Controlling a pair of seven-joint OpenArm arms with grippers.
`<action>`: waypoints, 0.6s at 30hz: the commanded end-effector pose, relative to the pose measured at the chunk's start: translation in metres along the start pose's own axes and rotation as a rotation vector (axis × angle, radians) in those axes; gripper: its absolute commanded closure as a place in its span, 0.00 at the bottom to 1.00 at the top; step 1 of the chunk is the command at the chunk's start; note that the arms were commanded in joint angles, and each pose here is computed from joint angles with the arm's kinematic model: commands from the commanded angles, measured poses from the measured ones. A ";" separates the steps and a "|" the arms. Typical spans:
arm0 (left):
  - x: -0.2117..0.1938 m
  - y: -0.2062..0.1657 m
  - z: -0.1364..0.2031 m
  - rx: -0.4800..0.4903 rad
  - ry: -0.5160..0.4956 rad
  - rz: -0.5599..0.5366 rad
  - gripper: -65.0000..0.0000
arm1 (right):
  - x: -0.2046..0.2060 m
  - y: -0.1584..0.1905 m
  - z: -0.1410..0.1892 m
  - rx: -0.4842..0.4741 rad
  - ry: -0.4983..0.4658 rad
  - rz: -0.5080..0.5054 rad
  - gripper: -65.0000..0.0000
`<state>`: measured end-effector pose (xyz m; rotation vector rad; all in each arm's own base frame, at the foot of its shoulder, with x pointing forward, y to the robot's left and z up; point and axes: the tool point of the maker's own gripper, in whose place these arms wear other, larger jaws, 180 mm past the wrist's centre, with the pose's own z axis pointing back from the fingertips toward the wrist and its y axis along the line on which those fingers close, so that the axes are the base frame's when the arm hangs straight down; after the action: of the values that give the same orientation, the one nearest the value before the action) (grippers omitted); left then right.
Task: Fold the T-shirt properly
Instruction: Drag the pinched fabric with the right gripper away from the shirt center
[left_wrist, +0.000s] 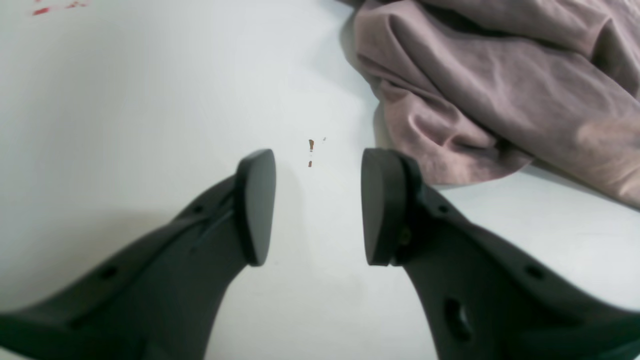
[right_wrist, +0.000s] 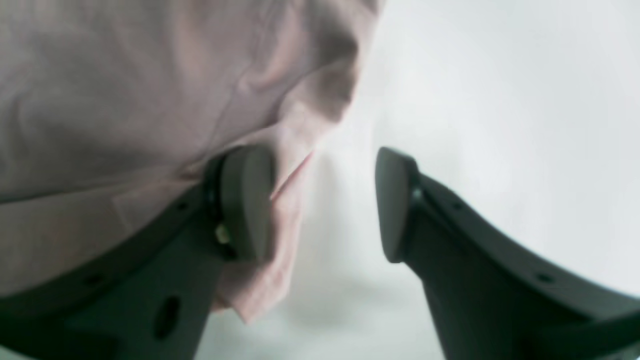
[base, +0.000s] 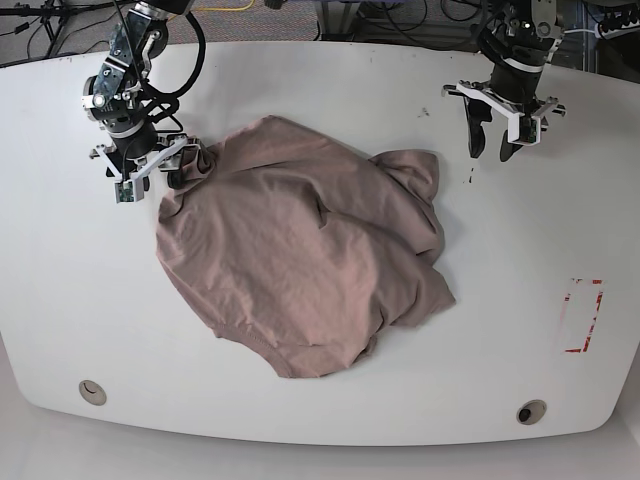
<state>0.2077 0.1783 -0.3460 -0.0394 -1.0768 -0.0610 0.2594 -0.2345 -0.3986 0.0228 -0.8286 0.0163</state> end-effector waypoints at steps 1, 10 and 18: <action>0.012 0.005 -0.001 0.008 -0.049 0.002 0.60 | 0.007 -0.001 0.002 0.011 -0.036 -0.001 0.62; 0.022 0.004 -0.013 0.012 -0.073 -0.001 0.60 | 0.001 0.021 0.000 0.056 -0.019 0.004 0.81; 0.023 0.004 -0.017 0.012 -0.076 0.007 0.60 | -0.002 0.024 0.001 0.058 -0.015 -0.006 0.76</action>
<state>0.2318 0.1776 -0.3423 -0.0433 -1.1186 -0.0491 0.2474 -0.2089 -0.4126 0.0843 -0.7896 0.0307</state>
